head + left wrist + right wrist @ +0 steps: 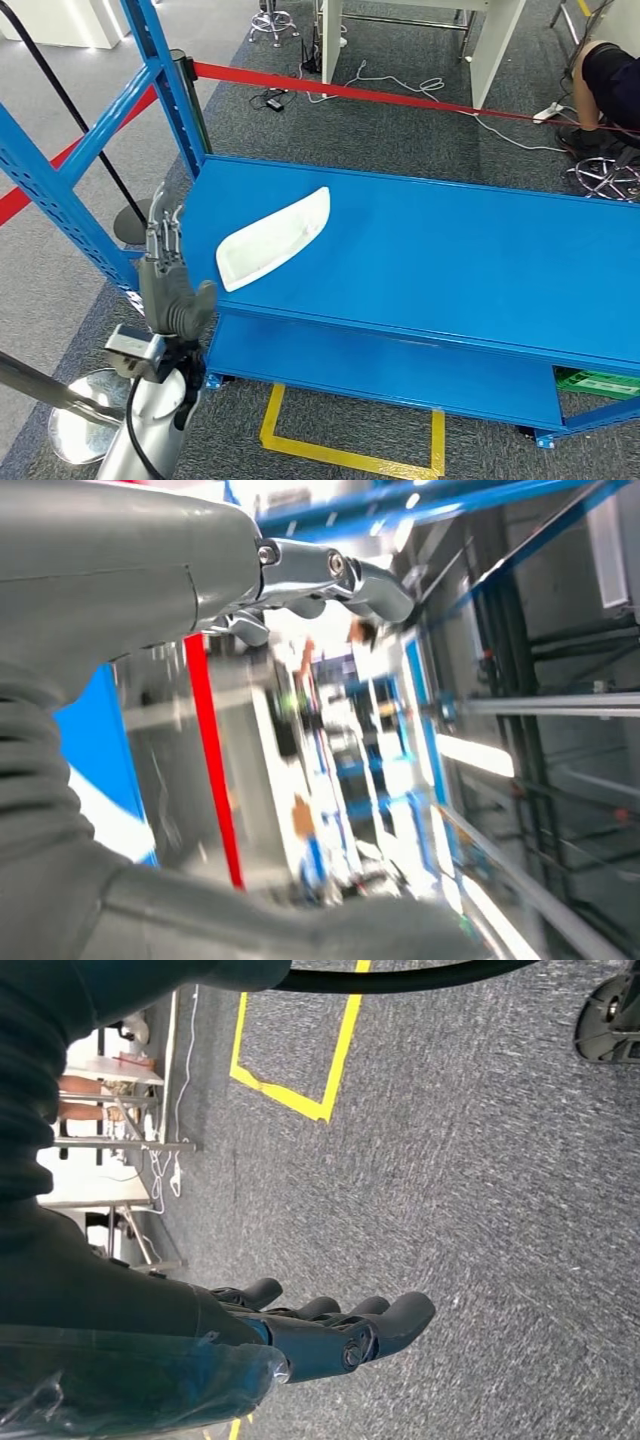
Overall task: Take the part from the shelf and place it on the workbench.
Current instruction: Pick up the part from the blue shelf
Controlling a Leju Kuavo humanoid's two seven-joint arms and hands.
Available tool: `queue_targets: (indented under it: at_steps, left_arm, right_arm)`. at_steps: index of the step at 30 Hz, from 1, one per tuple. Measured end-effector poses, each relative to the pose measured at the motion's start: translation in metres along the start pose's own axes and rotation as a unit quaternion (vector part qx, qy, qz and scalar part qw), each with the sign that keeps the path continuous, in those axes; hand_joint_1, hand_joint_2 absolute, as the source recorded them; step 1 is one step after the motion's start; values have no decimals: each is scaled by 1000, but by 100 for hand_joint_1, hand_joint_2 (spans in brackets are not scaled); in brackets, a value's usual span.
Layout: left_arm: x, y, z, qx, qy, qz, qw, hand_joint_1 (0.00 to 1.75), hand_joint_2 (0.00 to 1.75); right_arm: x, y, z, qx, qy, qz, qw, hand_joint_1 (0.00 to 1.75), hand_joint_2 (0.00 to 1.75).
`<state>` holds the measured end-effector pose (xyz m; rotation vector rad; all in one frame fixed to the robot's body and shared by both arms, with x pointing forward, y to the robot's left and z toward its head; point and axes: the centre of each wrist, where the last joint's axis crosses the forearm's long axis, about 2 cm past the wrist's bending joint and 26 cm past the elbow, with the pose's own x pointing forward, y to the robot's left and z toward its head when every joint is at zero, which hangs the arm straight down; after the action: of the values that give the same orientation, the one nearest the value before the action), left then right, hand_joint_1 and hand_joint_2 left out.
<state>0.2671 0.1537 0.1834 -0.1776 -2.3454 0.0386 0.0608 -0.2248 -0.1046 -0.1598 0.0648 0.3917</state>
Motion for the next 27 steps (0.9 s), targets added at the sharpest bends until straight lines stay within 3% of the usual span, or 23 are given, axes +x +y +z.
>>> queue_targets:
  at_steps: [6,10,17,27]
  left_arm:
    - [-7,17,-3,-22,0,-101,995,0,175]
    - [-13,29,-6,-66,24,-162,984,0,175]
    - [-42,59,-36,-207,93,-275,934,0,175]
    - [-73,69,-70,-312,149,-324,881,0,175]
  right_arm:
    - [0,0,0,0,6,-1,1000,0,175]
    - [0,0,0,4,9,4,1000,0,175]
    - [1,0,0,3,-9,9,1000,0,175]
    - [5,-2,1,0,-17,22,1000,0,175]
